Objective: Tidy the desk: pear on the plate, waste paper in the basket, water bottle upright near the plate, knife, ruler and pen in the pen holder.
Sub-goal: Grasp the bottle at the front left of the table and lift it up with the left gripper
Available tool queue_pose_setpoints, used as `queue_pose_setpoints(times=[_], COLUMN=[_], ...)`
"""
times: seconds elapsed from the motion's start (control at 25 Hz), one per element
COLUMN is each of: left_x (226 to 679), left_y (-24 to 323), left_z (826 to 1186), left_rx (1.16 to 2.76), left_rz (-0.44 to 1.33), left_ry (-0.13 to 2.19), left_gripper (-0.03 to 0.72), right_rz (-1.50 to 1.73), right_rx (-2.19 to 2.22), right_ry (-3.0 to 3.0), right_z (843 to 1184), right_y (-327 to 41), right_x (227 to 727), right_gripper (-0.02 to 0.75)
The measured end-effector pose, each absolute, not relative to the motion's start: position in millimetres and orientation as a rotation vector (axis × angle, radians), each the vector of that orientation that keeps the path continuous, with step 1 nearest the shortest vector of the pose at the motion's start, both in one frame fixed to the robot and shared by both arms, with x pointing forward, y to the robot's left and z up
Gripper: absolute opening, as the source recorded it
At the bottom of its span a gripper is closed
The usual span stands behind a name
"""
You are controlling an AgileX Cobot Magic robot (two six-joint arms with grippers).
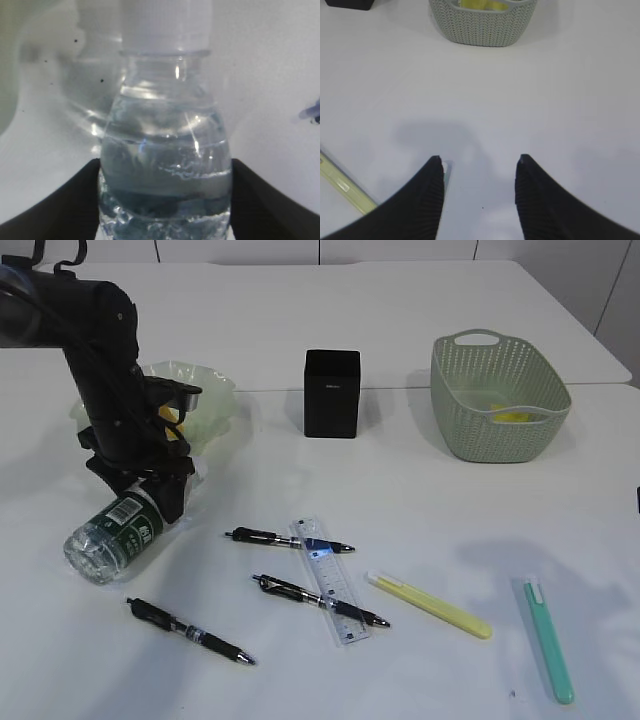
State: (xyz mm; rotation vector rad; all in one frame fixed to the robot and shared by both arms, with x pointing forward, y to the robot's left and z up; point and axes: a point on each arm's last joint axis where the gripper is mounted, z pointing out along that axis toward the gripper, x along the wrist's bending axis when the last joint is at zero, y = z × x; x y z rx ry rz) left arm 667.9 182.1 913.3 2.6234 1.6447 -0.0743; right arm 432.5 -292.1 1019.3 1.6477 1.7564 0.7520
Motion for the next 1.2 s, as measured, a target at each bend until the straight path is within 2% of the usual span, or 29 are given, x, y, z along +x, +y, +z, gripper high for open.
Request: queue_pose_setpoints(times=[0.24, 0.32, 0.88, 1.2], left_x=[668.5, 668.6, 669.8, 665.2], left_y=[183.2, 183.3, 182.4, 183.6], left_z=[913.6, 913.7, 914.1, 914.7], left_rx=[2.635, 2.636, 2.619, 2.654], left_rz=[-0.058, -0.055, -0.047, -0.106], left_ry=[1.643, 1.642, 1.642, 1.659], left_gripper=[0.425, 0.410, 0.398, 0.398], right_rz=[0.752, 0.752, 0.752, 0.752], right_rx=[1.648, 1.648, 1.648, 1.648], right_ry=[1.756, 1.756, 1.756, 1.756], right_z=[1019.3, 1019.3, 1019.3, 1019.3], right_y=[-292.1, -292.1, -292.1, -292.1], right_x=[432.5, 432.5, 432.5, 432.5], right_gripper=[0.351, 0.351, 0.351, 0.351])
